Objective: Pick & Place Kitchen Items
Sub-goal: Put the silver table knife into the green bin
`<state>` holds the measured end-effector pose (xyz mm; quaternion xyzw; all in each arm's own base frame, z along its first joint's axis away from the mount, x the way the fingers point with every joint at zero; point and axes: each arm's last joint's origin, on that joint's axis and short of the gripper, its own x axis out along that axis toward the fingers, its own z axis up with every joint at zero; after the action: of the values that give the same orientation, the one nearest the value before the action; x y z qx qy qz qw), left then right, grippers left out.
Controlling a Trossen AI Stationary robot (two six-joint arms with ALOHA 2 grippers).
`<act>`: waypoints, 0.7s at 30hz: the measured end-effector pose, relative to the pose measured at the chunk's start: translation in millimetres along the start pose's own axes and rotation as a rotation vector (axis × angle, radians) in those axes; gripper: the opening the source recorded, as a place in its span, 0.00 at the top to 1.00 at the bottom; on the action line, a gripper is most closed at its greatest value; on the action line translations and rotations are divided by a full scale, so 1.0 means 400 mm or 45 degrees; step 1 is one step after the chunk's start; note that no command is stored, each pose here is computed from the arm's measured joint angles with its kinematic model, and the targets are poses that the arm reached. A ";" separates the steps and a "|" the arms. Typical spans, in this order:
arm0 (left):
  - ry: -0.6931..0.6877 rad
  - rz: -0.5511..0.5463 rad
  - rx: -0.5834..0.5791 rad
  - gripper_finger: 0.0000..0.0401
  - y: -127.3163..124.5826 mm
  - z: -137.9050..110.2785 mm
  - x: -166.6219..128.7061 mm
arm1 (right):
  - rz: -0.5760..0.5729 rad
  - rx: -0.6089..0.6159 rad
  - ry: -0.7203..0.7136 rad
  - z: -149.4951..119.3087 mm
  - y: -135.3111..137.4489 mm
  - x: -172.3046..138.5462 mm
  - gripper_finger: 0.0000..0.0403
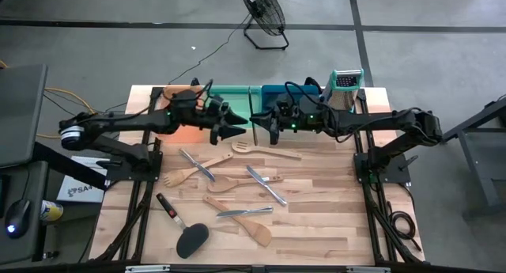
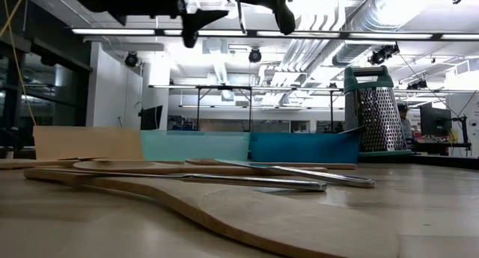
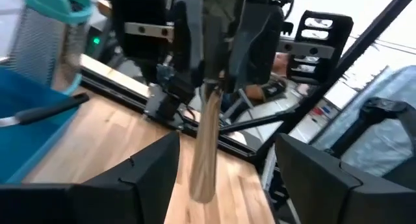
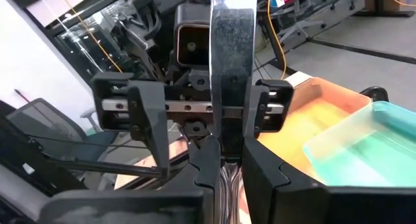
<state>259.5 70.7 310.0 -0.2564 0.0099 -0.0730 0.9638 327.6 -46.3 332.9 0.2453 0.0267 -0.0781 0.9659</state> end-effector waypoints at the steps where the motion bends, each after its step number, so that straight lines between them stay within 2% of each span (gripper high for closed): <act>1: 0.007 -0.009 -0.001 0.38 0.001 0.003 0.007 | 0.001 -0.006 -0.001 0.000 0.000 0.000 0.92; 12: -0.052 -0.062 0.038 0.38 -0.005 0.028 0.023 | -0.019 -0.026 -0.066 0.012 -0.003 0.000 0.92; 21: -0.114 0.051 0.075 0.38 0.002 0.031 0.023 | 0.022 -0.027 -0.075 0.016 0.002 0.000 0.92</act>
<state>269.6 76.1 320.5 -0.2305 -0.0303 -0.0422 0.9717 327.7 -48.6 338.7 0.2329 -0.0032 -0.0766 0.9695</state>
